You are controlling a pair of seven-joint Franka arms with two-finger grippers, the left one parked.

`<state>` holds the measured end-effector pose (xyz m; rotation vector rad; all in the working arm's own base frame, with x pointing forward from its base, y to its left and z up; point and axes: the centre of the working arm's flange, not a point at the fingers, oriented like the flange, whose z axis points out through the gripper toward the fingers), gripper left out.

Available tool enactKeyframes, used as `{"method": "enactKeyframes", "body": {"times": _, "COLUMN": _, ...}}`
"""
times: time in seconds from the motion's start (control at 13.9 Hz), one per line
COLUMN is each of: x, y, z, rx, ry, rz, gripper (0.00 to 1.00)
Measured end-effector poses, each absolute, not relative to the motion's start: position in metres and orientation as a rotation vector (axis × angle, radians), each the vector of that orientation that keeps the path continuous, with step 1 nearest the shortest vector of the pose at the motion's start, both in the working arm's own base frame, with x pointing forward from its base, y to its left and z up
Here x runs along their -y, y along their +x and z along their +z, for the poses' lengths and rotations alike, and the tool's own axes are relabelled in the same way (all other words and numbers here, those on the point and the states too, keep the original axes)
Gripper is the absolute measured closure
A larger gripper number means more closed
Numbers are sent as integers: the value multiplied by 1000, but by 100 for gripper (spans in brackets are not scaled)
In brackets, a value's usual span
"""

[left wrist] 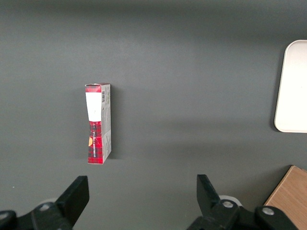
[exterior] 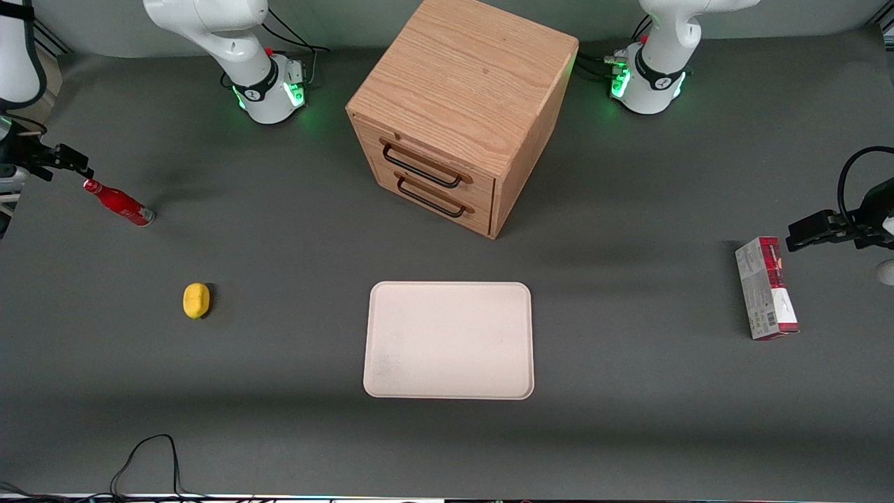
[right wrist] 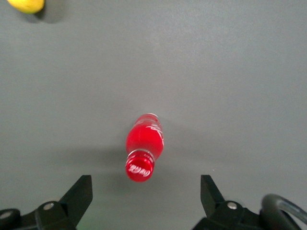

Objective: Place coke bottle on tray
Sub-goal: 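Lower the open right gripper and close it around the bottle's cap end, then lift the held bottle and carry it toward the white tray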

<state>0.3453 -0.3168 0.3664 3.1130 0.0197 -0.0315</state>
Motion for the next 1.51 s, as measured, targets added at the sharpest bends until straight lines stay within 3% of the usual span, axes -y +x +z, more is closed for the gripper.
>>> {"method": "enactKeyframes", "body": {"times": 0.29, "x": 310, "y": 340, "z": 336, "rx": -27, "ry": 3109, "rz": -53, "gripper": 0}}
{"method": "enactKeyframes", "body": {"times": 0.86, "x": 309, "y": 340, "z": 323, "rx": -46, "ry": 3101, "rz": -83, "gripper": 3}}
{"method": "enactKeyframes", "body": {"times": 1.29, "x": 300, "y": 349, "z": 321, "rx": -91, "ry": 3096, "rz": -82, "gripper": 69}}
{"method": "enactKeyframes", "body": {"times": 1.51, "x": 300, "y": 350, "z": 322, "rx": -92, "ry": 3095, "rz": -82, "gripper": 69}}
